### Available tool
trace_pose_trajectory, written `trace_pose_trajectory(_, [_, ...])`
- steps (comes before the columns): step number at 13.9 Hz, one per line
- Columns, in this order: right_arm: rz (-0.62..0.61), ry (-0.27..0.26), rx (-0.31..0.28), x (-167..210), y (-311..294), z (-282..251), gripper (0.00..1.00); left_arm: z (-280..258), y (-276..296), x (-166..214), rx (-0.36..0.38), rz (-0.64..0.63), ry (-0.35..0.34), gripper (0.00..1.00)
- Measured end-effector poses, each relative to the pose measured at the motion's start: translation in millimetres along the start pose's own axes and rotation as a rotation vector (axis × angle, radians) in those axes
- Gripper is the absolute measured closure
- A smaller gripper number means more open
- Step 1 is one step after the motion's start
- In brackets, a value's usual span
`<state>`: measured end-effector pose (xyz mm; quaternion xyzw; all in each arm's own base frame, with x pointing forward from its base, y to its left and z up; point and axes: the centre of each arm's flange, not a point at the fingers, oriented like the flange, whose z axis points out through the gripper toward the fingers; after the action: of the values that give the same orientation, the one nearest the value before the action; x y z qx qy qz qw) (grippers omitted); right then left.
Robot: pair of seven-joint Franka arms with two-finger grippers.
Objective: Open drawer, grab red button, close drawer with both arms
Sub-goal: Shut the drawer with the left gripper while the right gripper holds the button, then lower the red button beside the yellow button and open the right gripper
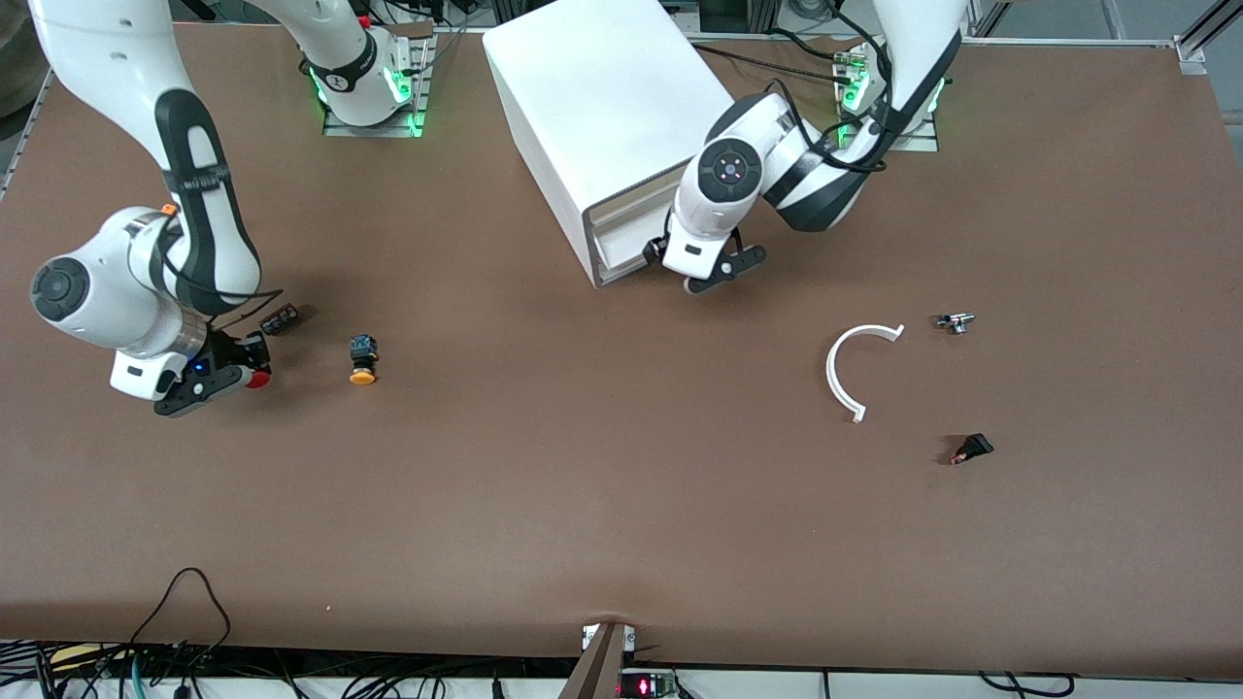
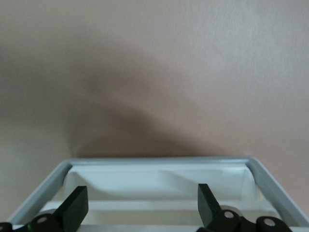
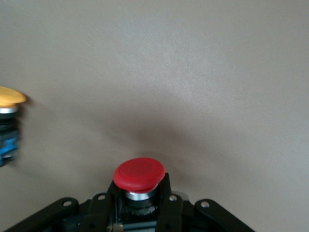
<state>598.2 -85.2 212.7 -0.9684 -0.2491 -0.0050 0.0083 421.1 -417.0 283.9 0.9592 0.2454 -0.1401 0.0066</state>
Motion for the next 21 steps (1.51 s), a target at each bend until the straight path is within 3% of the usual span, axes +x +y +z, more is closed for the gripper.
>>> trace_pose_trajectory(6, [-0.007, 0.007, 0.011, -6.6, 5.2, 25.4, 0.67, 9.0, 3.6, -32.3, 0.016, 0.013, -0.015, 0.0])
trace_pose_trajectory(10, [0.003, 0.027, 0.008, 1.4, 6.2, 17.5, 0.32, 8.7, 3.3, -32.4, 0.016, 0.003, -0.016, 0.0])
trace_pose_trajectory(12, [0.029, 0.034, 0.037, 14.9, 0.7, 2.8, 0.13, 4.2, 4.2, -29.1, 0.009, -0.002, -0.015, 0.0])
trace_pose_trajectory(13, [0.039, 0.036, 0.058, 23.3, -4.8, -7.6, 0.02, -4.2, 5.3, -21.9, 0.002, -0.013, -0.014, 0.0])
trace_pose_trajectory(14, [0.048, 0.039, 0.077, 31.5, -11.0, -18.7, 0.0, -17.1, 5.8, -10.0, -0.007, -0.023, -0.014, 0.0])
trace_pose_trajectory(17, [0.076, 0.025, 0.095, 51.6, -33.6, -52.8, 0.0, -64.7, -3.5, 44.1, -0.037, -0.008, -0.013, 0.0])
trace_pose_trajectory(21, [0.121, -0.051, 0.044, 86.0, -91.3, -125.6, 0.0, -109.3, -28.7, 107.7, -0.035, 0.076, 0.06, 0.0])
